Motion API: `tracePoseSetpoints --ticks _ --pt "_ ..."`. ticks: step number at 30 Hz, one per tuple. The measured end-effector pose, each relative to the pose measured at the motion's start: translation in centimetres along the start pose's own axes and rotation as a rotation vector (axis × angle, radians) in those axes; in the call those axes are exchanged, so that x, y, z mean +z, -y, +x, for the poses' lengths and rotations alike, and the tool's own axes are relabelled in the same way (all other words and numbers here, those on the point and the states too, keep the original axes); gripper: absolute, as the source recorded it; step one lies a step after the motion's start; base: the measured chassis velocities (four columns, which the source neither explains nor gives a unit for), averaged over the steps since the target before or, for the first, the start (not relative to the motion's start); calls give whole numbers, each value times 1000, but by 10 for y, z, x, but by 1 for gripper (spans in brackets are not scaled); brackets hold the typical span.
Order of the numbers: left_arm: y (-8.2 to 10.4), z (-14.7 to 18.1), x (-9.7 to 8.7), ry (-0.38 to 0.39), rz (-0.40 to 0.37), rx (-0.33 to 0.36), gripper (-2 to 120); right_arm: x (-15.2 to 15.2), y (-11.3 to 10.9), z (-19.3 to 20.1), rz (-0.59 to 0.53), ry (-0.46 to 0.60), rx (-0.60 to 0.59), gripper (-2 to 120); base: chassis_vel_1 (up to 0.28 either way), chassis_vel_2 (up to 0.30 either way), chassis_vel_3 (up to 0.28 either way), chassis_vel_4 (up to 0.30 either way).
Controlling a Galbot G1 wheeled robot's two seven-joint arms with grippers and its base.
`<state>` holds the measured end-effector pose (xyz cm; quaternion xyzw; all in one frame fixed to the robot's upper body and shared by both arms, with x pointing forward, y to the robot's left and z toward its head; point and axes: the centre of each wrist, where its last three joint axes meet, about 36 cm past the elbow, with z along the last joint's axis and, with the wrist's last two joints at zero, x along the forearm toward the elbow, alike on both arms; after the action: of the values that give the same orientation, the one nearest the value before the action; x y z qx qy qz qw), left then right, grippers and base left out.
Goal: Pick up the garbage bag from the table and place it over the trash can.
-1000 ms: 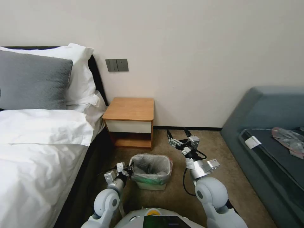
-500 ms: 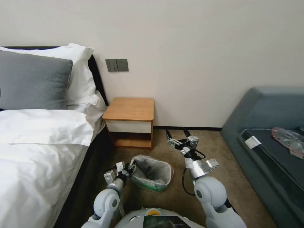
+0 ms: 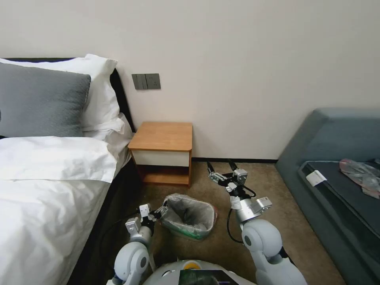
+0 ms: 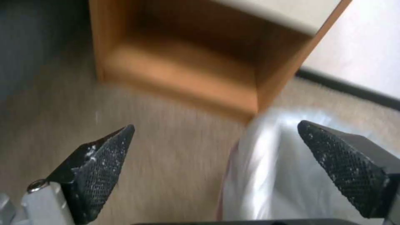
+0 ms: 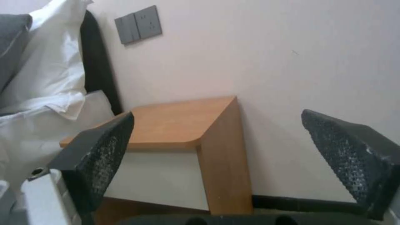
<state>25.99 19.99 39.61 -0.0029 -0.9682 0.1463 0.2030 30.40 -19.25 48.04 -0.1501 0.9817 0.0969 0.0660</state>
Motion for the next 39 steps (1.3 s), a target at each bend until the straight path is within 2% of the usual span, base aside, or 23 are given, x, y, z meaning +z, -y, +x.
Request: tracePoseSetpoints --ticks 1,2,4,5,6,9,15,39 --pt "-5 -1 2 81 -57 36 100 4 -2 3 16 -13 29 100 0 0 0 0" --pt "-5 -1 2 81 -57 36 100 4 -2 3 16 -13 29 100 0 0 0 0" --pt "-20 -13 14 243 -175 99 100 22 -11 13 63 -71 99 100 0 0 0 0" --pt "-25 -18 17 281 -203 122 100 33 -14 19 93 -93 127 100 0 0 0 0" --pt "-25 -18 17 281 -203 122 100 33 -14 19 93 -93 127 100 0 0 0 0" --pt "-37 -27 24 328 -235 149 97 72 -16 44 189 -151 189 100 0 0 0 0" --pt "-45 -31 35 330 -261 134 93 91 -16 63 192 -194 215 100 0 0 0 0" --pt "-45 -31 35 322 -255 127 93 90 -16 61 187 -190 212 100 0 0 0 0"
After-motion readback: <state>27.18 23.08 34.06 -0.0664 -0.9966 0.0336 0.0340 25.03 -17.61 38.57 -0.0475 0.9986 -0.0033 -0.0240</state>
